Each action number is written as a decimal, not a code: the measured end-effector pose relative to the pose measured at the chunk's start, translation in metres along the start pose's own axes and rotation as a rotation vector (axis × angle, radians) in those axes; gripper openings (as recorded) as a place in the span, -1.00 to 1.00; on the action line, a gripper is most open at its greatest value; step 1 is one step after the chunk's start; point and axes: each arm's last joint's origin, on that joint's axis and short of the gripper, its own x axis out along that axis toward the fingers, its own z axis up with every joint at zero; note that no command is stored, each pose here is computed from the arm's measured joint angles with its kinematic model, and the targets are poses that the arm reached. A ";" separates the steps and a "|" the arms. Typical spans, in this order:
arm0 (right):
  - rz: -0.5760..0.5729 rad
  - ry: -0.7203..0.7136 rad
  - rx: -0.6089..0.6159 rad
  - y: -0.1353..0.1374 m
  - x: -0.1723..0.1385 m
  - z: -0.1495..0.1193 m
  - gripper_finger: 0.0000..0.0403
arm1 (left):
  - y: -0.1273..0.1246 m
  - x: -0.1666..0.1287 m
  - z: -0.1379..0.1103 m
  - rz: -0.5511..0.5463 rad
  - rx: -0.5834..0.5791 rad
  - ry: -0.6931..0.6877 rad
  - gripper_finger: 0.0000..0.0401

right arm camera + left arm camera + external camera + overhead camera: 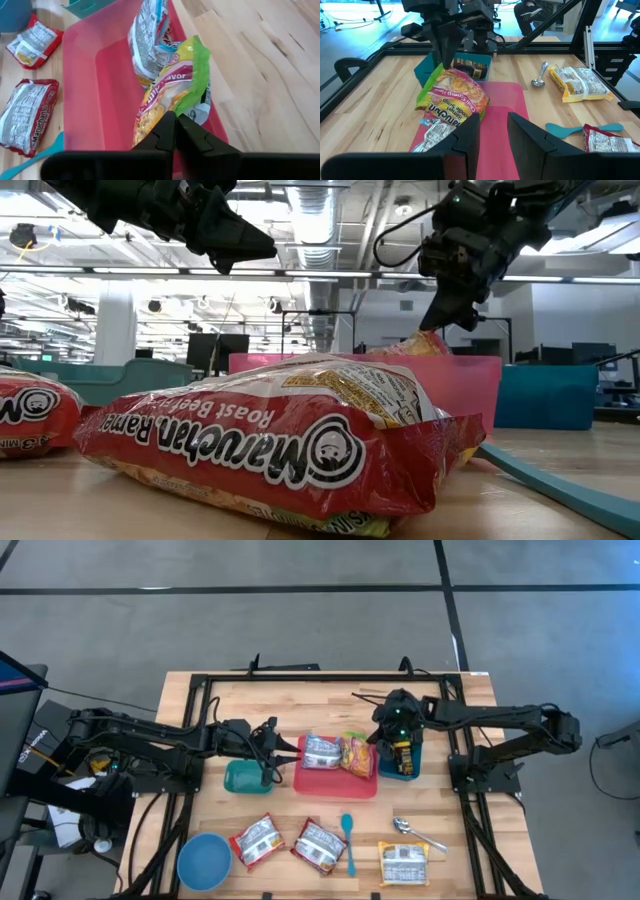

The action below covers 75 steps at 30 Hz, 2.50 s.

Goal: Pick & Place Food Item
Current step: Put the green noodle pack into the red bin, then put the black spoon into the green bin

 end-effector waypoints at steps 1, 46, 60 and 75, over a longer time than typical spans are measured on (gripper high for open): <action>-0.001 0.000 0.002 0.000 0.000 0.000 -0.93 | 0.000 0.000 0.000 0.000 0.000 0.000 -0.54; -0.078 -0.029 0.094 -0.017 -0.016 0.016 -0.23 | 0.000 0.000 0.000 0.000 0.000 0.000 -0.54; -0.044 0.036 0.105 0.008 -0.029 0.026 -0.36 | 0.000 0.000 -0.002 -0.004 -0.064 0.023 -0.54; -0.051 -0.044 -0.031 0.062 -0.047 0.011 -0.42 | -0.010 -0.003 -0.018 -0.303 -0.369 0.239 -0.54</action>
